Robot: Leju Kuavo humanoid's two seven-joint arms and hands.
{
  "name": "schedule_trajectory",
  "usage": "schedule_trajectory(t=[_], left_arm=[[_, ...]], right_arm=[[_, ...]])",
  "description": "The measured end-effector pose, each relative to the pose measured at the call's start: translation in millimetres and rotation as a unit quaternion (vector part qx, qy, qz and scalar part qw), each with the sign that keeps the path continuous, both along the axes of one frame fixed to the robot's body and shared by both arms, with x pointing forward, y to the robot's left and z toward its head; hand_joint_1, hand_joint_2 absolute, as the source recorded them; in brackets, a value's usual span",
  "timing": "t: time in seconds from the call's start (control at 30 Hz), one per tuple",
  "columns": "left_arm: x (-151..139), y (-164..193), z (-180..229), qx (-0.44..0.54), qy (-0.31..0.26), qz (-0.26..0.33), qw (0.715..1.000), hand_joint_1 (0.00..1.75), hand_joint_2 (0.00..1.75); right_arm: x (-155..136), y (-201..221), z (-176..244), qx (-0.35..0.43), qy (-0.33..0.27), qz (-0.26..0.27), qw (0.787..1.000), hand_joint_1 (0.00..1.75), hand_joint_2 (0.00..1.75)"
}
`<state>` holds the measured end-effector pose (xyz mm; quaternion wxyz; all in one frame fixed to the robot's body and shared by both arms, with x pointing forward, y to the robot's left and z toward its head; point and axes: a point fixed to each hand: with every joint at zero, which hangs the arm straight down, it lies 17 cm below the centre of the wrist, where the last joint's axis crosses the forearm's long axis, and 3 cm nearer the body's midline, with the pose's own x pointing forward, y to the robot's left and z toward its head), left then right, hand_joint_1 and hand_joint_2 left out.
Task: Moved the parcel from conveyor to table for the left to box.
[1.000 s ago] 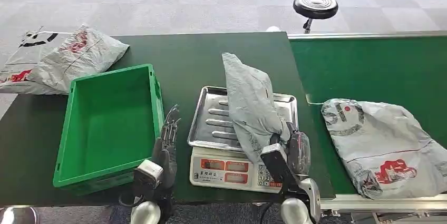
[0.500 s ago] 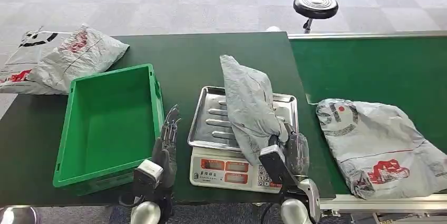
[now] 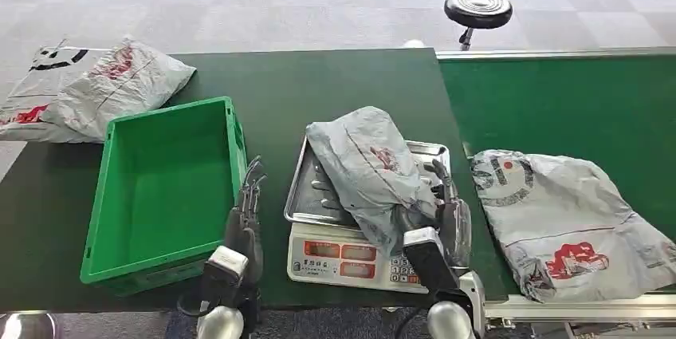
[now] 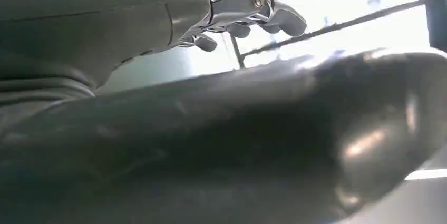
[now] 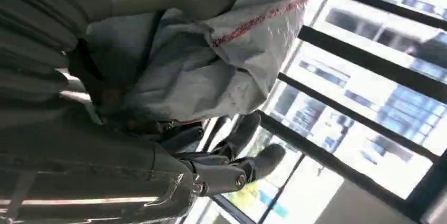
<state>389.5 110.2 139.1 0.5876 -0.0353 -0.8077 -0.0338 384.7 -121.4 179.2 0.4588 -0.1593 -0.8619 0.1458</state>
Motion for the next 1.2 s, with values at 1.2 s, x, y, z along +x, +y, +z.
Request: schedule_trajectory(t=[1.2], left_arm=[[-4.2, 2.8, 15.1, -0.005, -0.024, -0.009, 1.0, 0.0, 0.0]], right_arm=[[-30.9, -64.7, 10.4, 0.019, -0.001, -0.09, 0.996, 0.0, 1.75]])
